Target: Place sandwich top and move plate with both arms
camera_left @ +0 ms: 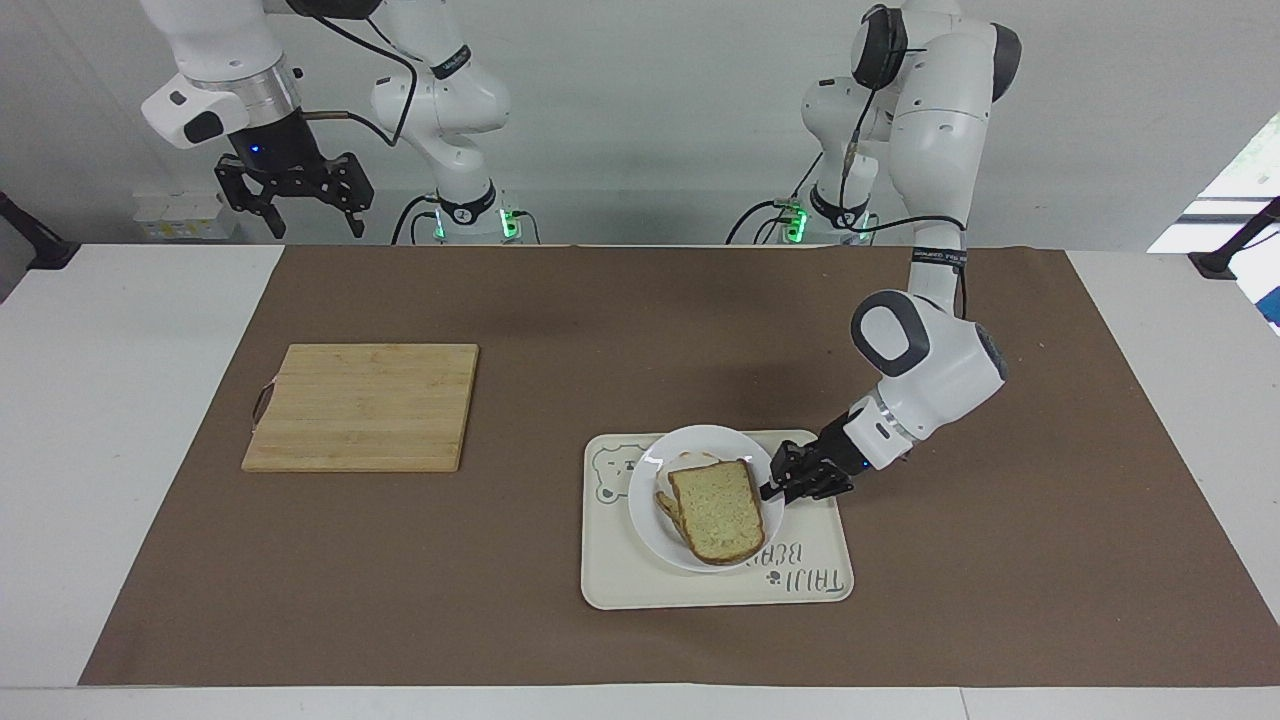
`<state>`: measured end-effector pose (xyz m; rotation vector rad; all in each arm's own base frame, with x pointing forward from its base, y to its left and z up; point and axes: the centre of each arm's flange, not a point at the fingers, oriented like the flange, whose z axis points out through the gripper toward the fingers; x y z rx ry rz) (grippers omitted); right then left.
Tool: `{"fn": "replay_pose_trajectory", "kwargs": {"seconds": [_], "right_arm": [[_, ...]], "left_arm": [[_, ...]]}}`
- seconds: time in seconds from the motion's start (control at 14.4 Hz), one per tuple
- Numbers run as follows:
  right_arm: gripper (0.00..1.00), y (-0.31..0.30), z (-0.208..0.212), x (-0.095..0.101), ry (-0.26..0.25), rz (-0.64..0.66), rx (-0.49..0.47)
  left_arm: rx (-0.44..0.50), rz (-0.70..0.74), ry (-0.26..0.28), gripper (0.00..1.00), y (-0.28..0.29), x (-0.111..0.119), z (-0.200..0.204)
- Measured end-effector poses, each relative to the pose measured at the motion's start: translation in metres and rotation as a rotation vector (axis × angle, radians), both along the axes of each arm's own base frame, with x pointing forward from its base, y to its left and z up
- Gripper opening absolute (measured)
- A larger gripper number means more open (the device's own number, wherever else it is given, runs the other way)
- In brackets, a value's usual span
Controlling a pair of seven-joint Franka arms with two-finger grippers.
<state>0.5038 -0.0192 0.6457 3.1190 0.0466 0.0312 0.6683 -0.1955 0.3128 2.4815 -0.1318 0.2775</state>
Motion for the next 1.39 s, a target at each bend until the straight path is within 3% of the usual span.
{"fn": "replay_pose_trajectory", "kwargs": {"seconds": [0.14,0.35,0.49,0.91,1.39], "right_arm": [[1.00,0.002,0.000,0.000,0.000,0.004,0.000],[1.00,-0.001,0.000,0.000,0.000,-0.001,0.000],[1.00,-0.002,0.000,0.000,0.000,-0.004,0.000],[1.00,0.001,0.000,0.000,0.000,0.001,0.000],[1.00,0.001,0.000,0.000,0.000,0.001,0.000]], "left_arm": [[0.043,0.001,-0.044,0.67,0.016,0.009,0.015],[0.138,-0.024,-0.138,0.99,0.046,0.016,0.070],[0.211,-0.077,-0.150,1.00,0.067,0.010,0.107],[0.475,-0.190,-0.121,1.00,0.145,-0.029,0.205],[0.537,-0.200,-0.031,1.00,0.204,-0.076,0.322]]}}
